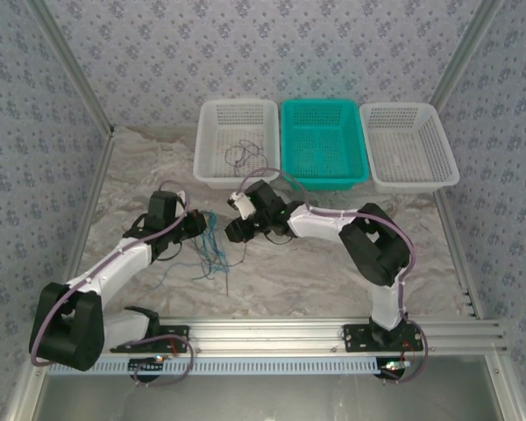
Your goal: Untangle the cables
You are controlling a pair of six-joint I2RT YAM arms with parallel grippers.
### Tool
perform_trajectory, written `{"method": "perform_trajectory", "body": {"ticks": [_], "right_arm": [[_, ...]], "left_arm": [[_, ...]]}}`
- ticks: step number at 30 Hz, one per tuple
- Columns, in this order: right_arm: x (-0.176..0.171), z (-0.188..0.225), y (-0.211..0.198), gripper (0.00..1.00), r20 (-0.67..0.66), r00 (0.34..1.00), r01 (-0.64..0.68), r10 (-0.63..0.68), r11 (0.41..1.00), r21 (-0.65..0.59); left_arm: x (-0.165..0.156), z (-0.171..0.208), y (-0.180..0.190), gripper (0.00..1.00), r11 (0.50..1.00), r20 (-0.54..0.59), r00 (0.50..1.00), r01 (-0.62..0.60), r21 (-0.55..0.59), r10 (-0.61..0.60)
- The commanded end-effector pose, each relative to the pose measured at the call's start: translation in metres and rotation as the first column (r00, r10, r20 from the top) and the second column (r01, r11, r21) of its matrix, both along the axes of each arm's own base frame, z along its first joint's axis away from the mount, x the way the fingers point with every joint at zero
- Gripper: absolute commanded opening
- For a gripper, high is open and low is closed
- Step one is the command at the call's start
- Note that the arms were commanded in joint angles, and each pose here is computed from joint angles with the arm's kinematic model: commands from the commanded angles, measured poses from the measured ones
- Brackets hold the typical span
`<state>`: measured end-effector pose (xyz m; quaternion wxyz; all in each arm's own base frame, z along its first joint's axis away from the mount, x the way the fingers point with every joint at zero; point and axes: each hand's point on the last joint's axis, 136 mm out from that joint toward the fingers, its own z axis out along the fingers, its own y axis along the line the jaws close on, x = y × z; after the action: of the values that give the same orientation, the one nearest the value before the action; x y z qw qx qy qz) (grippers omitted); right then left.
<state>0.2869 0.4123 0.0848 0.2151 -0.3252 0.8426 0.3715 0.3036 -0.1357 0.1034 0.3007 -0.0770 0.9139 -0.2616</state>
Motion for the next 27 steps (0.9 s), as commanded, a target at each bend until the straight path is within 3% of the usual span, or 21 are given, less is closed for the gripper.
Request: {"method": "perform_trajectory", "body": {"ticks": [1,2,6,8,15,20,23,27], "right_arm": [[0.007,0.021,0.01,0.0,-0.006,1.0,-0.004,0.005,0.997,0.071],[0.008,0.023,0.008,0.0,-0.003,1.0,0.012,-0.012,0.997,0.07],[0.015,0.032,-0.008,0.0,0.018,0.995,0.099,-0.101,0.992,0.076],[0.015,0.038,-0.009,0.0,0.019,0.995,0.101,-0.102,0.992,0.079],[0.009,0.041,-0.008,0.0,-0.018,0.996,0.089,-0.088,0.993,0.081],[0.003,0.056,-0.004,0.0,-0.025,0.998,0.061,-0.058,0.991,0.122],[0.004,0.075,0.002,0.0,-0.009,0.999,0.046,-0.045,0.987,0.152],[0.001,0.082,0.003,0.0,-0.01,0.999,0.032,-0.031,0.987,0.16]], "left_arm": [[0.01,0.017,-0.008,0.1,1.0,0.059,0.998,0.03,-0.01,-0.029],[0.009,0.016,-0.006,0.12,1.0,0.054,0.998,0.025,-0.002,-0.025],[0.005,0.015,0.005,0.43,0.999,0.04,0.999,-0.019,0.036,0.017],[0.0,0.02,0.008,0.5,0.999,0.044,0.998,-0.036,0.026,0.035],[-0.029,0.04,-0.004,0.52,0.996,0.105,0.993,-0.037,-0.085,0.046],[-0.038,0.022,-0.004,0.47,0.999,0.077,0.996,-0.043,0.006,0.043],[-0.031,0.01,-0.008,0.4,0.998,0.053,0.998,-0.023,0.052,0.02],[-0.015,-0.01,-0.011,0.39,0.989,0.005,1.0,-0.004,0.149,0.003]]}}
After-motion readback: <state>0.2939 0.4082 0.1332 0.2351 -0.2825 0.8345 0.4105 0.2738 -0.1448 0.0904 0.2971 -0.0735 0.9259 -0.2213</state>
